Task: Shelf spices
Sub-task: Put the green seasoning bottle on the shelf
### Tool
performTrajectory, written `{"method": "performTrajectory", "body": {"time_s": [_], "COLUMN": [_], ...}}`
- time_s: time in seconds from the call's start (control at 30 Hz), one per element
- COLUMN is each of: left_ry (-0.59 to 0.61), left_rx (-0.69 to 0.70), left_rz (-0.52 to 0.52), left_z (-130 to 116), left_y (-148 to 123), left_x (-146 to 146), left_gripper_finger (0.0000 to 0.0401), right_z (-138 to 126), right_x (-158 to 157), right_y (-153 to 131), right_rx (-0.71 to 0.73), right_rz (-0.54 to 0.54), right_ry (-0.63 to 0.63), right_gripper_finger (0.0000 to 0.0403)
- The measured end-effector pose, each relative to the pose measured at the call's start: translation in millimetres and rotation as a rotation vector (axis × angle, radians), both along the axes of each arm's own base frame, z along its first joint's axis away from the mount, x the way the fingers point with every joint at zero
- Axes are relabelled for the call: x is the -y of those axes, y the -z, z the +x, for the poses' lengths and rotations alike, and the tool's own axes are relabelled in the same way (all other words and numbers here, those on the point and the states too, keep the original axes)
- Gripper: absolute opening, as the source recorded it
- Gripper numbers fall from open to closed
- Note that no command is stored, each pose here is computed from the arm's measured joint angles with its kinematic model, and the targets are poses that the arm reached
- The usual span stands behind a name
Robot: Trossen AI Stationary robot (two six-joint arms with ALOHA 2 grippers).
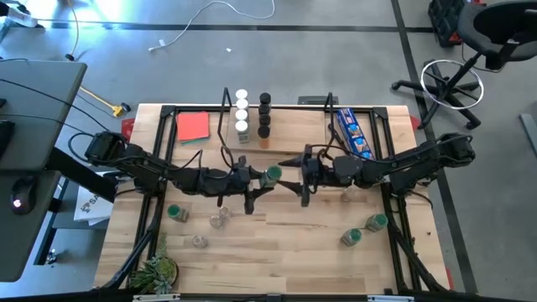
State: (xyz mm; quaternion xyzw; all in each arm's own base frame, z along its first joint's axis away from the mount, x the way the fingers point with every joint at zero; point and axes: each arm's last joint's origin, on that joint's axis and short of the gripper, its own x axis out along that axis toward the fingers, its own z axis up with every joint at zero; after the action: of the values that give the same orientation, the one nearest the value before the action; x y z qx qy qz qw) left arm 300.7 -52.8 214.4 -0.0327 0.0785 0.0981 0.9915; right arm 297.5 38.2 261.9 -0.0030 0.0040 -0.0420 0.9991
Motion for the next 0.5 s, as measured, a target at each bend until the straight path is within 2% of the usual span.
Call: {"method": "performTrajectory", "body": {"time_s": [0.17,0.37,0.5], "left_ry": [0.002,0.027,0.025], "left_rx": [0.001,0.001,0.001], "left_rz": [-0.001,-0.005,-0.006], "left_z": [0,0,0], "left_y": [0,0,0], "left_x": [0,1,1], "left_gripper_finger": [0.0186,0.0186,0.0186], "right_z": [0,3,11], "right_x": [0,6,8], "right_y": [-1,0,-4], "right_rx": [0.000,0.018,0.031], "right_rz": [-0.022,0.032,0.028], "right_ry": [-0.035,-0.120,-0.140], "right_gripper_finger": [0.0261,0.0261,0.0261]}}
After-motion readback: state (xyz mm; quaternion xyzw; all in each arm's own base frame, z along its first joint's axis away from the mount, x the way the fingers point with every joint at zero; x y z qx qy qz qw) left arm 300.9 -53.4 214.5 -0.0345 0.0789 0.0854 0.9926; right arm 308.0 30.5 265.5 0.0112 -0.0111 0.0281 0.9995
